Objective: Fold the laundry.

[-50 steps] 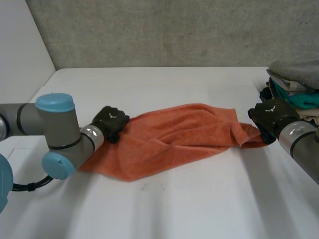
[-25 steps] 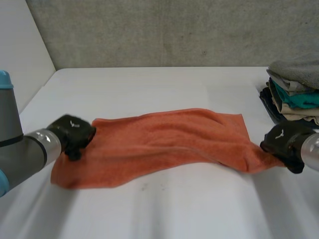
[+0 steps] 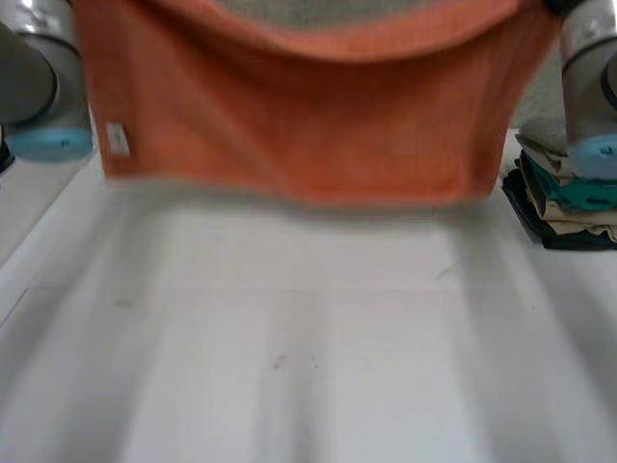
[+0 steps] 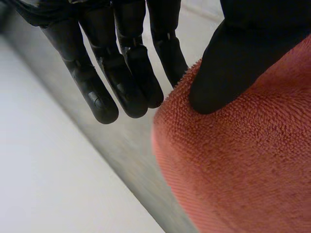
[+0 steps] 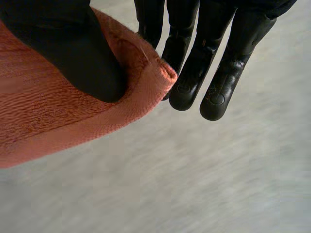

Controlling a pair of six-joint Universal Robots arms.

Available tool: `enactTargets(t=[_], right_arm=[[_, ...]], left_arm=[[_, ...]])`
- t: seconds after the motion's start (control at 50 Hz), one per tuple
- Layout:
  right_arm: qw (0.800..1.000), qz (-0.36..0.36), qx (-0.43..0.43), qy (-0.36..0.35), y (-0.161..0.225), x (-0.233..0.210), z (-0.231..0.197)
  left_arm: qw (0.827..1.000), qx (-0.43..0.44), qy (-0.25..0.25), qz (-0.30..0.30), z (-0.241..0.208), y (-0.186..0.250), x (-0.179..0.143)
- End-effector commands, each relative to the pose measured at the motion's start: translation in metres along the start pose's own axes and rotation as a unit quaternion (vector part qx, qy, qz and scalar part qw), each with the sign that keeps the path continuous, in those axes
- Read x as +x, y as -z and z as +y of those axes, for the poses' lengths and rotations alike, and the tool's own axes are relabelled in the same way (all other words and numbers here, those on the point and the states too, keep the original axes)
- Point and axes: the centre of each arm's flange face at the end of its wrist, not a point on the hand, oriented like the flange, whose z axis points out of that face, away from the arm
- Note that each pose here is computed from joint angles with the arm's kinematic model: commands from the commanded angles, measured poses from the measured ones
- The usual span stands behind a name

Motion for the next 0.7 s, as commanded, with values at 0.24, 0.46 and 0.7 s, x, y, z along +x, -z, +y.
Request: enactTargets(t=[0.24,0.46,0.7], right_arm=[[0.993,-0.099,-0.06,-0.006,0.055,-0.069,0.046],[0.953,-0.256,-0.164,-0.011,0.146,-0.118,0.091],[0.795,-0.46,-0.395,0.016,0.236,-0.035,0.078]], left_arm=[[0.979,-0.16,0.065,0.107,0.086,0.109,0.04],[0.937,-0.281,0.057,0.201,0.117,0.204,0.053],[0.841,-0.426,-0.052,0.329,0.052,0.272,-0.012]])
